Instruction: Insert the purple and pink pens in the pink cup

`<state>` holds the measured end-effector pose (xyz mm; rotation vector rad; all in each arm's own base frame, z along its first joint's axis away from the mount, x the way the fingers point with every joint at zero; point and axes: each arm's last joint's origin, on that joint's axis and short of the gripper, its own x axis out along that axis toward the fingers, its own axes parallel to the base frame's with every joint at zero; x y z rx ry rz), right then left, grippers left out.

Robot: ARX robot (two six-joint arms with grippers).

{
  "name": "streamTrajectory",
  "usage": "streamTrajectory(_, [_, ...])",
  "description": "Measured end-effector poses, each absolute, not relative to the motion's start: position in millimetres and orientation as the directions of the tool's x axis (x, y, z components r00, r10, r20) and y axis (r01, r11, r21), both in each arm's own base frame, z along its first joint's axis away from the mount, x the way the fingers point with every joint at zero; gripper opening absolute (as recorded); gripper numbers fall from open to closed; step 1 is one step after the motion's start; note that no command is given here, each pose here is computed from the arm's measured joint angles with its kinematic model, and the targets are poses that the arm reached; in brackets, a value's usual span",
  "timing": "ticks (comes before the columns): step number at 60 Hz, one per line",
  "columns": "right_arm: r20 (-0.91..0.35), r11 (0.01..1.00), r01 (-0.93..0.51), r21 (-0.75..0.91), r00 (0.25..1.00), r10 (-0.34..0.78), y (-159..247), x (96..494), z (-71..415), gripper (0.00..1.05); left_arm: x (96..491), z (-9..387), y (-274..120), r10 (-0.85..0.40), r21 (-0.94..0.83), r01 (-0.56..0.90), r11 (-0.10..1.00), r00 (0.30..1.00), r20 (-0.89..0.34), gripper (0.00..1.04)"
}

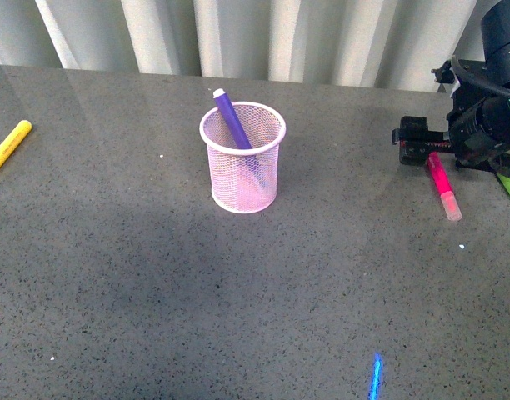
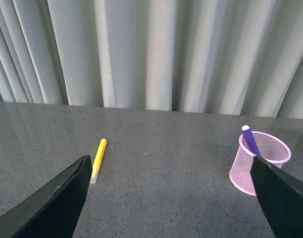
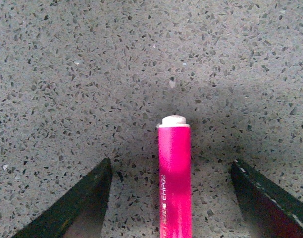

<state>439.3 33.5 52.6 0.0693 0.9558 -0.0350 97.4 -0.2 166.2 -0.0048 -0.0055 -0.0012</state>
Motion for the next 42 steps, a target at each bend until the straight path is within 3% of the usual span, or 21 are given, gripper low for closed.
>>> streamTrajectory(22, [-0.811,0.996,0.068,0.058,0.585,0.008,40,439,52,0.17,97,166,0,-0.001,-0.005,0.001,1.000,1.000,0.006,0.98])
streamTrajectory(35, [-0.772,0.994,0.073,0.083,0.636,0.018,38,427,50,0.12,97,166,0,-0.001,-0.005,0.001,1.000,1.000,0.006,0.98])
streamTrajectory(42, [-0.689,0.998,0.056,0.008,0.724,-0.036,34,411,51,0.12,97,166,0,-0.001,-0.005,0.001,1.000,1.000,0.006,0.98])
